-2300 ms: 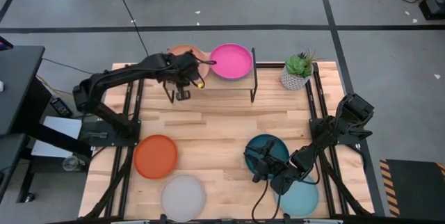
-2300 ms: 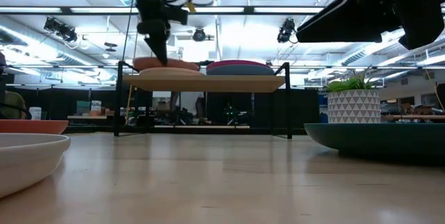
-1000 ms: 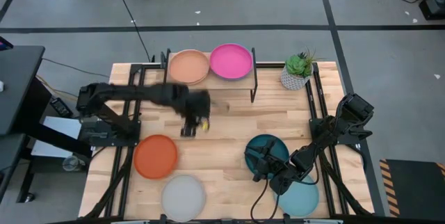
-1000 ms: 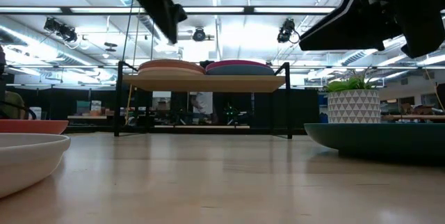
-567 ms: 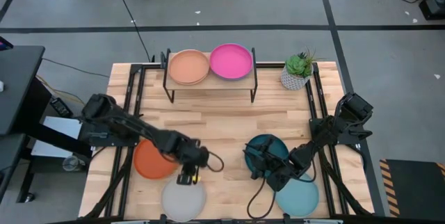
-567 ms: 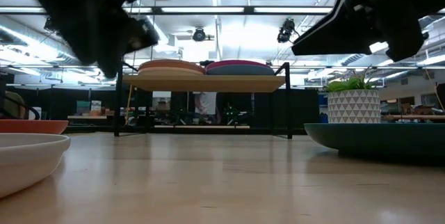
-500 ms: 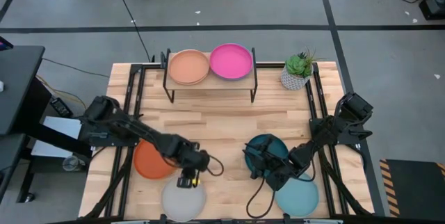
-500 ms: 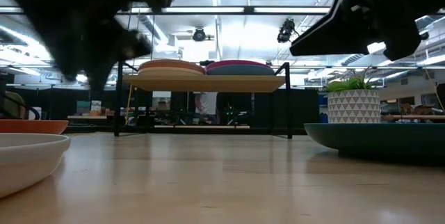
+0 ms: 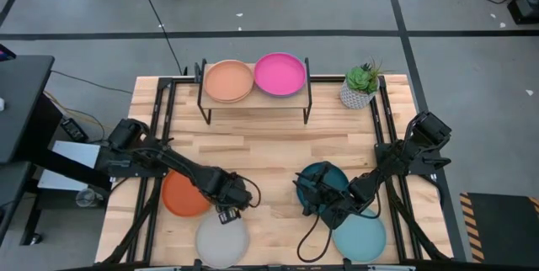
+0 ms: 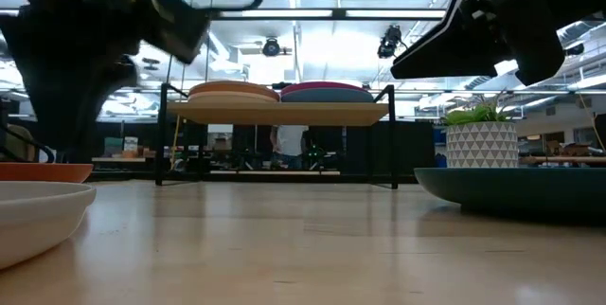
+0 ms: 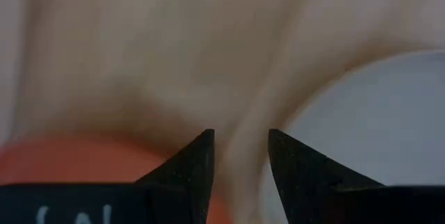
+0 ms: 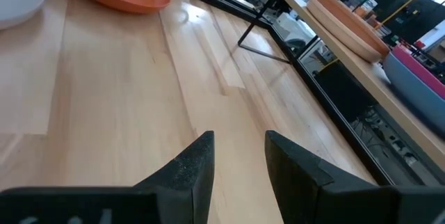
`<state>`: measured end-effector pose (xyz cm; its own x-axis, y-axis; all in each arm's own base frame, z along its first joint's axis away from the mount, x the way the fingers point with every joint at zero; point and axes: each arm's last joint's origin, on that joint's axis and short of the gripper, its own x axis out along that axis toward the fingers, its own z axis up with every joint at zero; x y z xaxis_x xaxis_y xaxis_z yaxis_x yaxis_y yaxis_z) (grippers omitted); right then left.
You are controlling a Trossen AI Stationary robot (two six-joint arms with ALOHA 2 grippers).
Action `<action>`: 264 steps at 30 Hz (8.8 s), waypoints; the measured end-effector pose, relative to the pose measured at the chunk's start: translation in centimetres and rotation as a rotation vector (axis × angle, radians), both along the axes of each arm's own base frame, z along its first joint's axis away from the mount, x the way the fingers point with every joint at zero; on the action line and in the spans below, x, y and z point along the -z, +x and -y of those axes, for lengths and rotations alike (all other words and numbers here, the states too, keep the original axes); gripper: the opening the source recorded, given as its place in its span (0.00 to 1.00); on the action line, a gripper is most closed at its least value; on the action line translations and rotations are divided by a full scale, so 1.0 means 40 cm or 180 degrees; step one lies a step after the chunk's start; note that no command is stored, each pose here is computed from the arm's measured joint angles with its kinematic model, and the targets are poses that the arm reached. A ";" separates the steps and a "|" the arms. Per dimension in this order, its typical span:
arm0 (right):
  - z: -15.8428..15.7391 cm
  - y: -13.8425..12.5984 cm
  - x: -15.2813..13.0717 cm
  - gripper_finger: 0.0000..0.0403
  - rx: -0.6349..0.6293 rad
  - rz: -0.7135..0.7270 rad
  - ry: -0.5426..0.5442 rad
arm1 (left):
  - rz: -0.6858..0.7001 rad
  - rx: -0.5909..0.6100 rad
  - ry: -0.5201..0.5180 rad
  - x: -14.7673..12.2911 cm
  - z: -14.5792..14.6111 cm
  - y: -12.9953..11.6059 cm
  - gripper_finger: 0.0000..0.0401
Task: Place and stack plates onto a shelf
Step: Stack the orange plate on top of the pink plate on the shelf, then stack the gray plate on top of the brown plate on the shelf
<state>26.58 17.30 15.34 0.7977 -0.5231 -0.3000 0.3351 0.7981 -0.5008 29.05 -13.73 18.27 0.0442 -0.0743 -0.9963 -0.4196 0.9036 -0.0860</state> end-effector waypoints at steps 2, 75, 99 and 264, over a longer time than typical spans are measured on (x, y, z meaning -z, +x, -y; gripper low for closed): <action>0.000 0.000 0.000 0.33 -0.0003 -0.0004 0.0000 | -0.0150 -0.0186 0.0073 0.001 -0.008 -0.010 0.36; -0.001 0.005 -0.003 0.33 -0.0064 0.0013 0.0064 | 0.1132 0.1557 0.1592 -0.502 -0.520 0.150 0.03; 0.004 0.003 0.003 0.33 -0.0054 -0.0007 0.0103 | 0.0528 0.2480 0.2076 -0.376 -0.658 0.246 0.16; 0.004 -0.007 0.010 0.33 -0.0008 -0.0079 0.0037 | 0.0441 0.0851 0.1551 -0.432 -0.461 0.055 0.04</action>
